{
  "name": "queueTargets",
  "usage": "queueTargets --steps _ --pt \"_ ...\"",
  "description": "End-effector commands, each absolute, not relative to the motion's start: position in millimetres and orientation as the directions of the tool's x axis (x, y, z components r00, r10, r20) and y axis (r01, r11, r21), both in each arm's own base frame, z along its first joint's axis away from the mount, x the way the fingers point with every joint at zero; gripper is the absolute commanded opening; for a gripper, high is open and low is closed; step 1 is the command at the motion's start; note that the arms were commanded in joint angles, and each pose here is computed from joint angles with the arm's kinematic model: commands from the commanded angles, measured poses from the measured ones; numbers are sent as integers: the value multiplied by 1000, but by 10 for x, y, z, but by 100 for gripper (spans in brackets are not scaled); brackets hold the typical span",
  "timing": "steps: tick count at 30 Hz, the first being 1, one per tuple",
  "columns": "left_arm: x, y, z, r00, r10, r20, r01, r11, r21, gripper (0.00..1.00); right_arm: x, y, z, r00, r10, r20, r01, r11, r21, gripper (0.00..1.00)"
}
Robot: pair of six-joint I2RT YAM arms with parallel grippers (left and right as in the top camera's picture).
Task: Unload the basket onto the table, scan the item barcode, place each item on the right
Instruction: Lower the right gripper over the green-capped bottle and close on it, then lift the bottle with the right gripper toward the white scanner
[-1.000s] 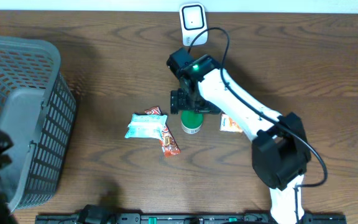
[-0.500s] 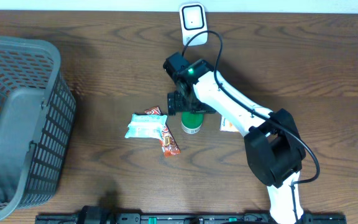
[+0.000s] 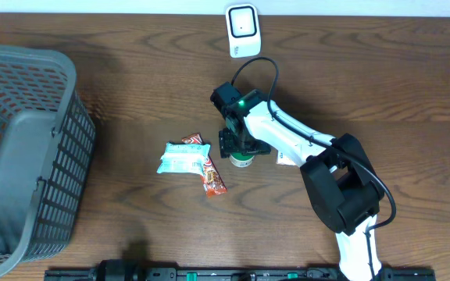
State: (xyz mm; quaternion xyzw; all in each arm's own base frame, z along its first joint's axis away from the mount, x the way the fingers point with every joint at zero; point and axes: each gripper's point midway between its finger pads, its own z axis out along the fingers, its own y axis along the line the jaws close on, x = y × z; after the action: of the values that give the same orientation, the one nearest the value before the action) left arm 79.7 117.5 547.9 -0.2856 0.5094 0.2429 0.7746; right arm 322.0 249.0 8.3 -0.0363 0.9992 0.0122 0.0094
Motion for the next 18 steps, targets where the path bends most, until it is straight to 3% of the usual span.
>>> queueTargets --steps 1,4,7,12,18 --pt "747 1155 5497 389 80 -918 -652 728 -213 85 3181 2504 24 -996 -92 -13 -92 996 20 68" --pt "727 1154 5500 393 80 -916 -650 728 -216 85 3157 2527 23 -996 -92 -1 -92 995 34 55" --pt "715 1153 5502 396 80 -915 -650 728 -217 85 3093 2617 45 -995 -93 34 -89 992 93 52" --pt "687 1153 5505 401 80 -912 -649 728 -221 85 2977 2699 290 -984 -67 166 -30 976 217 35" --pt "656 1153 5507 412 76 -908 -646 727 -232 85 2997 2598 824 -956 -20 292 71 953 296 41"
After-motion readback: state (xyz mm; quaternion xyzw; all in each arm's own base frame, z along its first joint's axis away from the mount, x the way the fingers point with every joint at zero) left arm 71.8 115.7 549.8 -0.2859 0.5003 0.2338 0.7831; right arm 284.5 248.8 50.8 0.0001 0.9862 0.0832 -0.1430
